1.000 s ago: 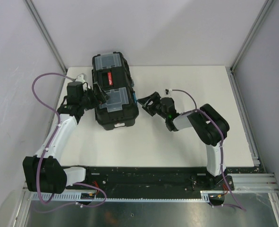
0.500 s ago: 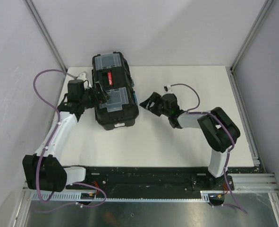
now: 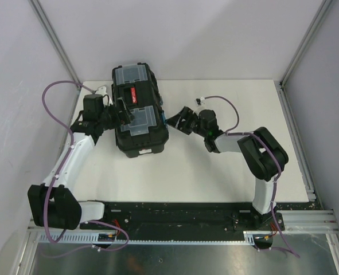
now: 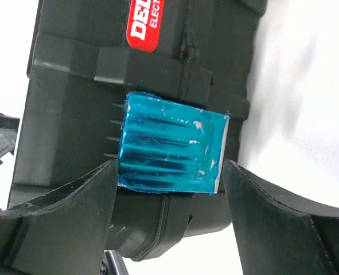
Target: Pack the tool kit
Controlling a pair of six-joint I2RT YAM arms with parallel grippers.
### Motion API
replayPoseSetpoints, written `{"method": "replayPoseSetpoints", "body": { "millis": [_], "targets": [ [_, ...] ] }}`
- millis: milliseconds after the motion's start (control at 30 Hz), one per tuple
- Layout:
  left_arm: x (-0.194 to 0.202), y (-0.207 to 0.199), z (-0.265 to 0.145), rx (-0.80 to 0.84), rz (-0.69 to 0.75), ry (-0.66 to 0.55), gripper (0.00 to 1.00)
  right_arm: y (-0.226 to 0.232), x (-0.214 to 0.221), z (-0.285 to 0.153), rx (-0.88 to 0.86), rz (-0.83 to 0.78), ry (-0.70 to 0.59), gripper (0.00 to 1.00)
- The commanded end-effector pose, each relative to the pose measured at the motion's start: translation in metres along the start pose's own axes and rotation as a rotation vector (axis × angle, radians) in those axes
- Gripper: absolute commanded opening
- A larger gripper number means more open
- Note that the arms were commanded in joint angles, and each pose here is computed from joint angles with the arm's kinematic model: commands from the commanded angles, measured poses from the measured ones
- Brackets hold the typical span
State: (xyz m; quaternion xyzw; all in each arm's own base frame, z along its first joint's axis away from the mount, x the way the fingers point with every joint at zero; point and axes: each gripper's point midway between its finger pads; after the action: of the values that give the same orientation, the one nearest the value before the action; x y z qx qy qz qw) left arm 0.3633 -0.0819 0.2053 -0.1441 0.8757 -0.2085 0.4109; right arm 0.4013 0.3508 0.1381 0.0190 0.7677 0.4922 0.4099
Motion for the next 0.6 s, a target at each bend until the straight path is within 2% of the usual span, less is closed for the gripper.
{"method": "replayPoseSetpoints", "body": {
  "millis": [0, 200, 333, 467, 567],
  "targets": [
    [-0.003, 0.0, 0.0, -0.011, 0.041, 0.004, 0.94, 0.029, -0.008, 0.01, -0.136, -0.037, 0.016, 0.78],
    [0.003, 0.001, 0.006, -0.01, 0.037, 0.032, 0.94, 0.007, 0.025, 0.022, -0.086, -0.006, 0.138, 0.75],
    [0.008, 0.003, 0.009, -0.011, 0.035, 0.05, 0.94, 0.002, 0.044, 0.023, -0.078, 0.0, 0.191, 0.68],
    [0.011, 0.006, 0.011, -0.017, 0.04, 0.059, 0.94, 0.023, 0.03, 0.022, -0.117, -0.017, 0.143, 0.6],
    [0.009, 0.007, 0.011, -0.024, 0.048, 0.053, 0.94, 0.041, 0.009, 0.017, -0.138, -0.031, 0.09, 0.58]
  ]
}}
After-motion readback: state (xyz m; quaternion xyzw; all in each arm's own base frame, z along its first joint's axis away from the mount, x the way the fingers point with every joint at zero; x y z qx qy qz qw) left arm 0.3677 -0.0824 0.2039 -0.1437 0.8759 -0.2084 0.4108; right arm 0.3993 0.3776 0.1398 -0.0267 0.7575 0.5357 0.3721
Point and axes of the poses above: each gripper's point midway between its finger pads, its own z axis out along the fingers, its own y axis along the line the jaws close on, x = y × z, and after that the axes turned 7 degrees about -z, right-handed
